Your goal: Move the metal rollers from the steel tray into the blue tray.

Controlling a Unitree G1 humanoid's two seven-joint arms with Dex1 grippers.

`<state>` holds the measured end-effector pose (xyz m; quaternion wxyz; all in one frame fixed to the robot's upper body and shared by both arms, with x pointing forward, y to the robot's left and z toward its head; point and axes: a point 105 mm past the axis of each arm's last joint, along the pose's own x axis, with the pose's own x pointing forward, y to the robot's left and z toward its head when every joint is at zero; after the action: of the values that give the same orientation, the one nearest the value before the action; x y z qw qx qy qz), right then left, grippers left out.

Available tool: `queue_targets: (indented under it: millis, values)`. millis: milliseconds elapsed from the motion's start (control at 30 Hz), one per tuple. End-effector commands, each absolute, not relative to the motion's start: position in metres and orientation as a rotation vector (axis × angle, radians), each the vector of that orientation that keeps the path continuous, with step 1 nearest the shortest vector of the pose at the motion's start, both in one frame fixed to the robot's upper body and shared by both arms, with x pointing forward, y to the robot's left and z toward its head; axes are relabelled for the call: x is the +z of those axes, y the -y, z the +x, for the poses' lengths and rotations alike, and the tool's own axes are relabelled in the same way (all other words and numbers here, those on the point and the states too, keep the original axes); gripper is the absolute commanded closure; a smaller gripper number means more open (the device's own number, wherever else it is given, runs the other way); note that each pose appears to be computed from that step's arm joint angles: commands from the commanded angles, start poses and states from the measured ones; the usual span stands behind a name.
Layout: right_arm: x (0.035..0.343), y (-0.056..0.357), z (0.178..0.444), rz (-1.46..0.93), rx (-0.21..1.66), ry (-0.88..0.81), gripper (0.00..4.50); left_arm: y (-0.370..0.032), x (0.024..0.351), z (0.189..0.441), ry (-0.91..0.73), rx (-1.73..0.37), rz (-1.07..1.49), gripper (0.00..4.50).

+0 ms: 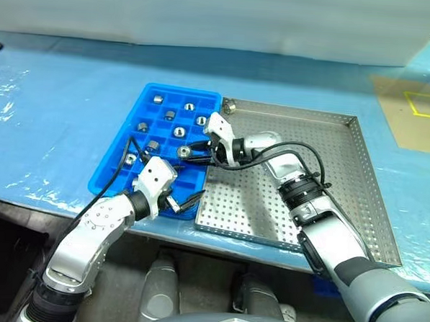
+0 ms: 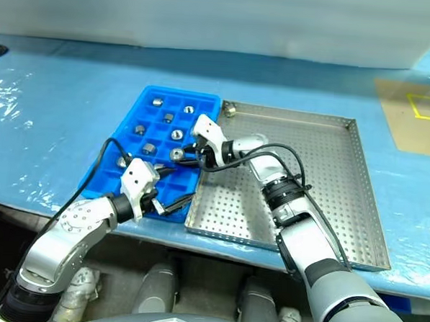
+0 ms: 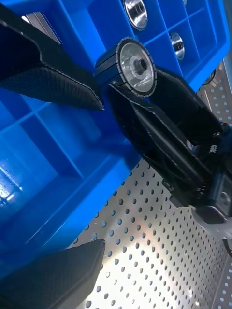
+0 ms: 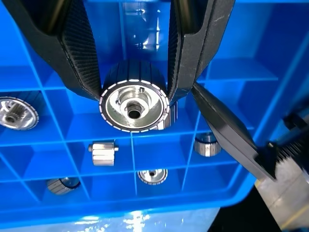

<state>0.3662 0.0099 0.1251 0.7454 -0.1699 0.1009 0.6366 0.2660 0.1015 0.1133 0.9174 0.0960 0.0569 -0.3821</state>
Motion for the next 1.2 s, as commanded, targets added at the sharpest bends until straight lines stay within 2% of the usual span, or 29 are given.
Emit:
queue_targets:
  millis: [33, 800, 1200]
  values:
    - [0.135, -0.013, 0.37, -0.46, 1.402, -0.164, 2.9, -0.099, 0.126, 0.262, -0.066, -0.778, 0.2, 0.0]
    - [0.14, 0.002, 0.395, -0.491, 1.266, -0.128, 2.9, -0.097, 0.124, 0.268, -0.078, -0.825, 0.223, 0.0]
    - [0.115, 0.028, 0.391, -0.589, 1.263, -0.225, 2.9, -0.098, 0.121, 0.269, -0.087, -0.834, 0.222, 0.0]
